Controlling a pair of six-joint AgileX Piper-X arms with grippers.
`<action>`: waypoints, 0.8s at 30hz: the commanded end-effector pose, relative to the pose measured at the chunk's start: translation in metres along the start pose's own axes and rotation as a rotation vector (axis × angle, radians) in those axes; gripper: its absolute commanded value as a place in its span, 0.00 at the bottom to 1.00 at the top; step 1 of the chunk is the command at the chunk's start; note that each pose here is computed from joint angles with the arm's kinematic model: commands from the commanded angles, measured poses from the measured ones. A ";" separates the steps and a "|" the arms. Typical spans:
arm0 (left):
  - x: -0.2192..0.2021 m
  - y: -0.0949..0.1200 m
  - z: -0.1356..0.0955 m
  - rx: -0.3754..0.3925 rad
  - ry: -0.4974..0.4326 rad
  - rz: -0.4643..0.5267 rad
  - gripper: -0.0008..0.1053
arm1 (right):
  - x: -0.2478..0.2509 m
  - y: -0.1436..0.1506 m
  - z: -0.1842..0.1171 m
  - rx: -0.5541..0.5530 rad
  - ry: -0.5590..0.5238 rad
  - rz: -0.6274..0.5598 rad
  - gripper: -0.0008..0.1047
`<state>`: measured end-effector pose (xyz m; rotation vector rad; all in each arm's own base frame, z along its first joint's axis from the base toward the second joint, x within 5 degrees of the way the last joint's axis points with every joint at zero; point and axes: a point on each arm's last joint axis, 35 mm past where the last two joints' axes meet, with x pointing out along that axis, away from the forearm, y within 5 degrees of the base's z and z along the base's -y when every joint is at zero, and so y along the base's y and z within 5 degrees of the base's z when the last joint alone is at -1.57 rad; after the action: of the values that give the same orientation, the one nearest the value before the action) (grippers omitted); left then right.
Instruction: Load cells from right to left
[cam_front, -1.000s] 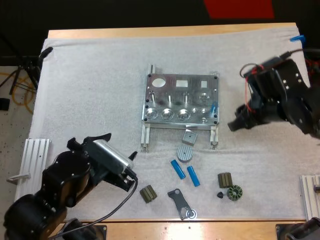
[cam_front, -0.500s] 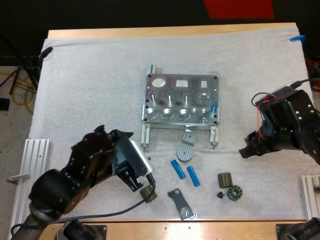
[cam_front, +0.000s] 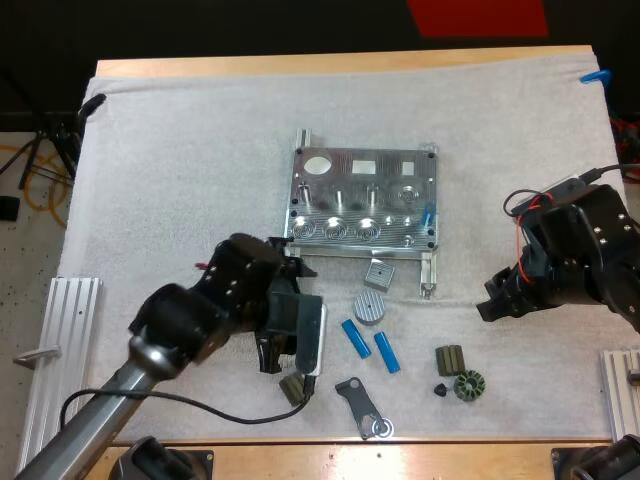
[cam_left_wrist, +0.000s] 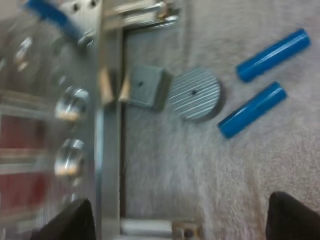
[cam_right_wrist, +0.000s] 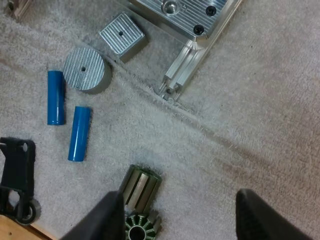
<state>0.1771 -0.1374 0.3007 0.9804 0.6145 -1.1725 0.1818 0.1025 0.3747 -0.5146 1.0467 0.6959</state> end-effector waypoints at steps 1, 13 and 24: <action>0.003 0.002 0.004 0.091 -0.040 -0.024 0.65 | -0.002 -0.001 0.000 0.006 -0.015 0.000 0.47; 0.072 0.010 -0.004 0.317 0.002 -0.236 0.65 | -0.002 -0.001 0.000 0.006 -0.015 0.000 0.47; 0.117 0.011 -0.014 0.359 0.016 -0.349 0.65 | -0.002 -0.001 0.001 0.005 -0.022 -0.003 0.47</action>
<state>0.2242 -0.1768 0.1970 1.2182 0.6401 -1.6144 0.1823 0.1028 0.3749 -0.5138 1.0411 0.6956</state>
